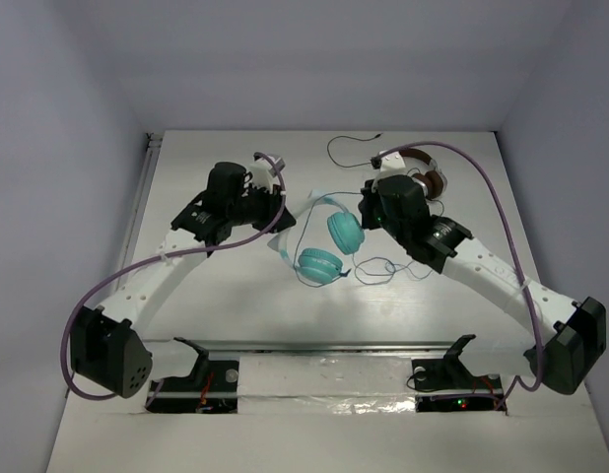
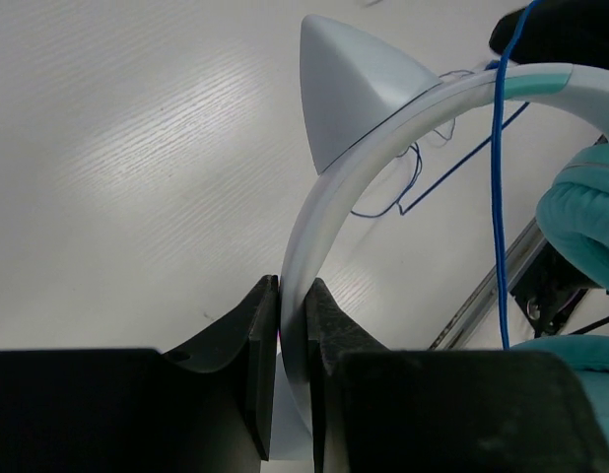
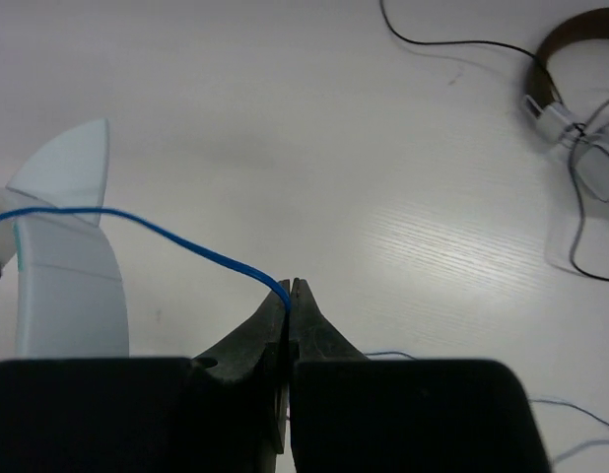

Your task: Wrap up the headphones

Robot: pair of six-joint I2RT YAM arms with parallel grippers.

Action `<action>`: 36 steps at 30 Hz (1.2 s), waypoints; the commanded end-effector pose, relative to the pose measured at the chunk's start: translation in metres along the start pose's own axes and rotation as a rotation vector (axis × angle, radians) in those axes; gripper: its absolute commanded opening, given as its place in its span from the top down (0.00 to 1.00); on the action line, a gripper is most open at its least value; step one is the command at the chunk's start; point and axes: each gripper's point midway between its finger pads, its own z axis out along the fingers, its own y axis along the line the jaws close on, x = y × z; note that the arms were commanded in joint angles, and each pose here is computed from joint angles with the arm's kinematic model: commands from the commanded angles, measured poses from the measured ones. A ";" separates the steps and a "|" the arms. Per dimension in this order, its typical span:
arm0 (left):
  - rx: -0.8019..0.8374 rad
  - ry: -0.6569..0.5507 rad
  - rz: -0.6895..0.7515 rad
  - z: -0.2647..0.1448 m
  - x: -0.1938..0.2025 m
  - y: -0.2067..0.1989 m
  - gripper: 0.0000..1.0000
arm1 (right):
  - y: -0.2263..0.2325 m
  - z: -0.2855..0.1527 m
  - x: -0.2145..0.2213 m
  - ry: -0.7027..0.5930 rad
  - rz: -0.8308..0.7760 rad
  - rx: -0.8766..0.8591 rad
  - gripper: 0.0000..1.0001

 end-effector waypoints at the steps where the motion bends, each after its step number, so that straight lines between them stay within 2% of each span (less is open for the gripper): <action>1: 0.080 -0.198 0.029 -0.029 -0.062 -0.030 1.00 | 0.036 -0.013 -0.037 -0.167 0.153 -0.205 1.00; 3: 0.053 -0.231 0.025 -0.037 -0.073 -0.028 1.00 | 0.038 -0.009 -0.021 -0.161 0.182 -0.229 0.98; 4: 0.033 -0.242 0.021 -0.040 -0.077 -0.026 1.00 | 0.042 -0.012 -0.032 -0.216 0.202 -0.277 0.98; 6: -0.001 -0.269 0.021 -0.050 -0.090 -0.021 1.00 | 0.046 -0.008 -0.019 -0.209 0.216 -0.329 0.97; 10: -0.086 -0.313 0.009 -0.070 -0.106 -0.016 1.00 | 0.071 -0.015 -0.020 -0.264 0.234 -0.541 0.97; 12: -0.136 -0.343 0.015 -0.081 -0.116 -0.013 1.00 | 0.071 -0.015 -0.020 -0.273 0.243 -0.565 0.97; 16: -0.081 -0.375 0.009 -0.089 -0.125 -0.024 1.00 | 0.087 -0.017 -0.019 -0.280 0.233 -0.665 0.89; 19: -0.041 -0.402 -0.014 -0.091 -0.131 -0.032 1.00 | 0.091 -0.010 -0.017 -0.295 0.245 -0.686 0.71; 20: -0.031 -0.411 -0.009 -0.094 -0.135 -0.036 1.00 | 0.092 -0.007 -0.013 -0.289 0.249 -0.685 0.61; 25: -0.052 -0.435 -0.022 -0.104 -0.150 -0.040 1.00 | 0.094 0.017 0.007 -0.241 0.250 -0.688 0.59; 36: -0.069 -0.620 -0.069 -0.140 -0.214 -0.032 1.00 | 0.094 0.031 0.074 -0.097 0.324 -0.709 0.53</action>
